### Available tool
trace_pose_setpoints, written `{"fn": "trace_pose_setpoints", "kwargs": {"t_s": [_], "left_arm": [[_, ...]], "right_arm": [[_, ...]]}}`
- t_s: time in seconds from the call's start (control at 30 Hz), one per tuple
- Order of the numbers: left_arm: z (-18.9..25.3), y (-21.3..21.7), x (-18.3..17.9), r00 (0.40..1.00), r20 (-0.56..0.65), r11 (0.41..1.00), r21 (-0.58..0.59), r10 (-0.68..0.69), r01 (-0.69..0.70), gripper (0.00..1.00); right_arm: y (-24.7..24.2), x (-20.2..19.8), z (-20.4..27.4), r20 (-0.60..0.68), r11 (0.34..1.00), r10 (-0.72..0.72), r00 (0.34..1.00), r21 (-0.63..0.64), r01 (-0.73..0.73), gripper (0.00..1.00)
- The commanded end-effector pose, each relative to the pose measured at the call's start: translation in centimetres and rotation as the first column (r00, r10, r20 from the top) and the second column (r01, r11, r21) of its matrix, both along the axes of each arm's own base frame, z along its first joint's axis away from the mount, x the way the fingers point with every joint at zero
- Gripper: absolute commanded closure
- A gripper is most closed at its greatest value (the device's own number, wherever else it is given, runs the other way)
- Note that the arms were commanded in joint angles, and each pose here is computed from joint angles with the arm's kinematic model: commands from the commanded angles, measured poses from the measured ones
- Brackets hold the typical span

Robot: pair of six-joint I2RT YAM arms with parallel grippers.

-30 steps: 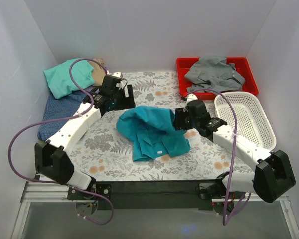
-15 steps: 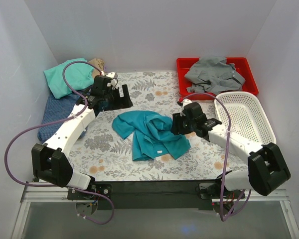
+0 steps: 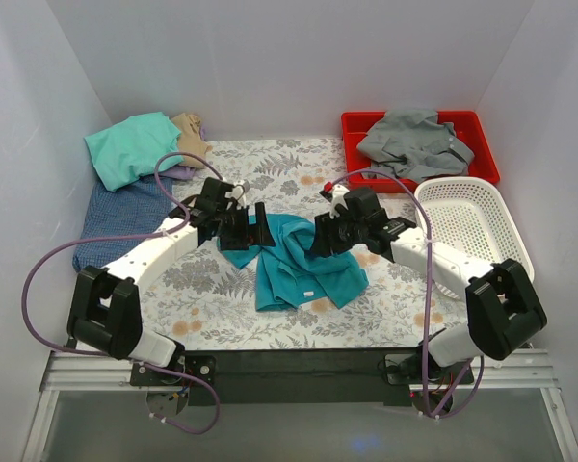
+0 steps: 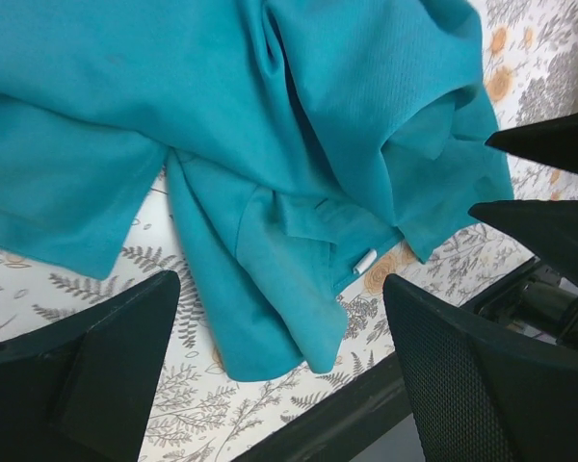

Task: Fold and stack the t-shirts
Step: Flatten the tshirt out

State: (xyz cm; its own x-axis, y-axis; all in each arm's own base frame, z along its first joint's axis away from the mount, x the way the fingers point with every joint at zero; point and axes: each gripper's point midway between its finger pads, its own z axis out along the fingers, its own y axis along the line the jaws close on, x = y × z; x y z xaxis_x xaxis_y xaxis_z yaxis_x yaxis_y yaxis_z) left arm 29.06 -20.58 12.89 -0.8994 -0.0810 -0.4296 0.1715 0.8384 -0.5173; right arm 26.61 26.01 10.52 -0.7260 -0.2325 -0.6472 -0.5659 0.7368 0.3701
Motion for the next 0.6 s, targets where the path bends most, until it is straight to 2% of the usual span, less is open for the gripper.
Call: {"fn": "trace_pose_setpoints", "kwargs": {"t_s": [0.0, 0.17, 0.3, 0.43, 0.57], "left_arm": [[-0.8, -1.5, -0.8, 1.0, -0.016, 1.0, -0.016, -0.014, 0.014, 0.14], [-1.9, 0.2, 0.7, 0.988, 0.008, 0.987, 0.054, 0.152, -0.153, 0.14], [-0.6, 0.8, 1.1, 0.971, 0.046, 0.971, 0.024, 0.235, -0.237, 0.13], [0.8, 0.8, 0.9, 0.966, 0.088, 0.97, -0.018, 0.243, -0.243, 0.13], [0.5, 0.8, 0.6, 0.97, 0.079, 0.973, -0.011, 0.231, -0.231, 0.13]], "right_arm": [[3.0, 0.5, 2.7, 0.08, 0.991, 0.111, 0.991, 0.071, -0.116, 0.41], [6.1, -0.1, 2.5, 0.082, 0.978, 0.194, 0.978, 0.065, -0.2, 0.41], [7.1, 0.5, 0.7, 0.064, 0.981, 0.192, 0.979, 0.016, -0.194, 0.41], [7.1, 0.9, -1.4, 0.048, 0.984, 0.172, 0.984, -0.043, -0.17, 0.4], [6.5, 1.5, -3.2, 0.044, 0.983, 0.15, 0.988, -0.11, -0.145, 0.43]]}}
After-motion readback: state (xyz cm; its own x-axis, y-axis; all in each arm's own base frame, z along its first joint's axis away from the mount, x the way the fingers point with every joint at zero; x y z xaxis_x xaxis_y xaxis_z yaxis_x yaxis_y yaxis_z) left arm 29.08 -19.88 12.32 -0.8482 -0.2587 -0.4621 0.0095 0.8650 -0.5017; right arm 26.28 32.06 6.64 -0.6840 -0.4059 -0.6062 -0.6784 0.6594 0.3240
